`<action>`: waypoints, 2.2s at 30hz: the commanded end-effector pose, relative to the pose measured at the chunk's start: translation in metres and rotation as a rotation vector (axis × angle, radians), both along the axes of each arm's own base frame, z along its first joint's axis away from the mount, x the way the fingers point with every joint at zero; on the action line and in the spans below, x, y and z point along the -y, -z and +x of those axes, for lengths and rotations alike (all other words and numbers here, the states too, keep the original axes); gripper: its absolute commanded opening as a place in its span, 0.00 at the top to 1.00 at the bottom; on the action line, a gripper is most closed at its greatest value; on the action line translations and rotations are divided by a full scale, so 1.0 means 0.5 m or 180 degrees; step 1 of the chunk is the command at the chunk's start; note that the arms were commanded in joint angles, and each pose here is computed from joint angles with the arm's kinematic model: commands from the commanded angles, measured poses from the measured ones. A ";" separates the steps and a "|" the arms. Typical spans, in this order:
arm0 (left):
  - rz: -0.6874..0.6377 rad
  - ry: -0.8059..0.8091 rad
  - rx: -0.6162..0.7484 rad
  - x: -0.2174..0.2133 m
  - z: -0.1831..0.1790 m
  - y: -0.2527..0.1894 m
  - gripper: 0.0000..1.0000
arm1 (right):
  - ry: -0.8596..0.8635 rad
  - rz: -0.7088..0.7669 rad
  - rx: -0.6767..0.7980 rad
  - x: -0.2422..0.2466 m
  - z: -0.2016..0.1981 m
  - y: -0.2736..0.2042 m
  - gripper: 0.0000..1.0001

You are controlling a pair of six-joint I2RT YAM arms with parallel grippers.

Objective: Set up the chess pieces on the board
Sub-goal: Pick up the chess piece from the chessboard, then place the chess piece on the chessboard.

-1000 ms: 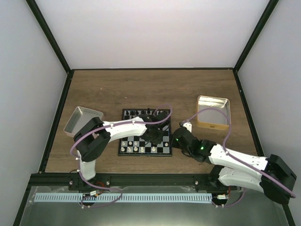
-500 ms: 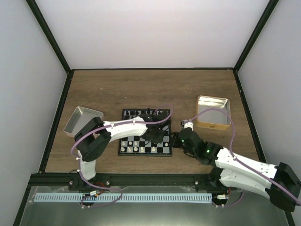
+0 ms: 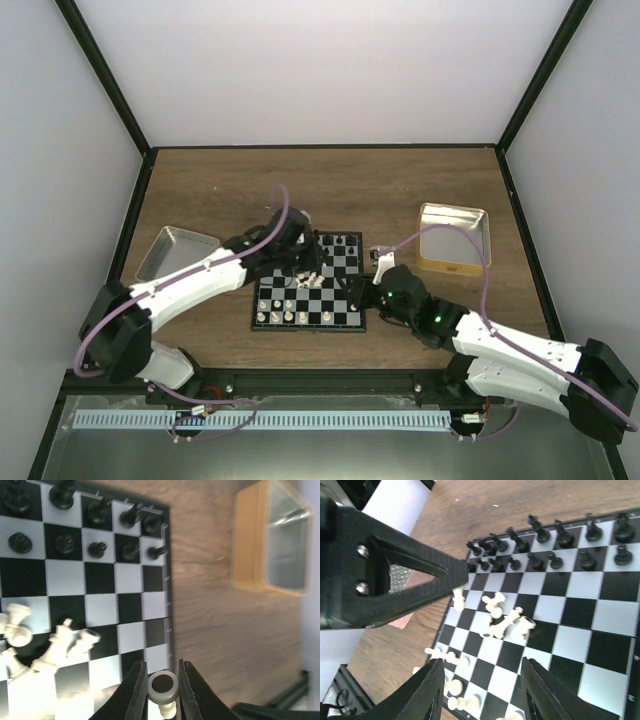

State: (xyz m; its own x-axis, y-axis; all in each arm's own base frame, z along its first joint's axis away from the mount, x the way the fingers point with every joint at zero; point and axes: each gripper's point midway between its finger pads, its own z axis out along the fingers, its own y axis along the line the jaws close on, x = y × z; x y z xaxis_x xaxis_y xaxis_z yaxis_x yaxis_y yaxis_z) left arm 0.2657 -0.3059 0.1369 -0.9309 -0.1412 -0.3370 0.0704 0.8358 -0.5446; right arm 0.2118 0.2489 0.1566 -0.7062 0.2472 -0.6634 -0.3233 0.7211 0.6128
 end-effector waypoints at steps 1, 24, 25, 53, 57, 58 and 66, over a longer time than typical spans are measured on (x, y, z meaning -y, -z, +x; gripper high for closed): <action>-0.1003 -0.0229 -0.0165 0.022 0.004 -0.086 0.87 | -0.0156 0.0470 0.0285 -0.043 0.014 -0.103 0.54; -0.2509 -0.0478 -0.0838 0.042 -0.027 -0.205 0.87 | 0.0336 0.0902 0.0012 -0.055 0.063 -0.179 0.62; -0.2513 -0.0483 -0.0843 0.041 -0.027 -0.204 0.87 | 0.0335 0.0892 0.0009 -0.056 0.064 -0.178 0.64; -0.2333 -0.0435 -0.0637 0.024 -0.033 -0.197 0.80 | 0.0308 0.0675 0.0183 -0.052 0.070 -0.179 0.99; -0.1865 -0.0483 -0.0237 -0.009 -0.015 -0.174 0.63 | 0.0262 0.0366 -0.0001 -0.036 0.051 -0.136 0.99; -0.1728 -0.0532 -0.0149 -0.025 -0.009 -0.163 0.60 | 0.0245 0.0275 -0.0071 -0.032 0.045 -0.123 0.99; -0.0413 -0.0473 0.0869 -0.161 0.025 -0.126 0.46 | -0.0148 -0.0831 -0.0936 -0.015 -0.021 -0.001 0.99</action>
State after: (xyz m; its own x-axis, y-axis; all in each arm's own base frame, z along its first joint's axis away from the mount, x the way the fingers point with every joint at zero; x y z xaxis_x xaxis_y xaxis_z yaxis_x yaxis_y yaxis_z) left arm 0.2709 -0.2617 0.2055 -0.8484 -0.4571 -0.2669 -0.0312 0.5465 -0.8369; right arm 0.2202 0.2646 0.1841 -0.7910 0.2323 -0.5659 -0.2124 0.7633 0.6102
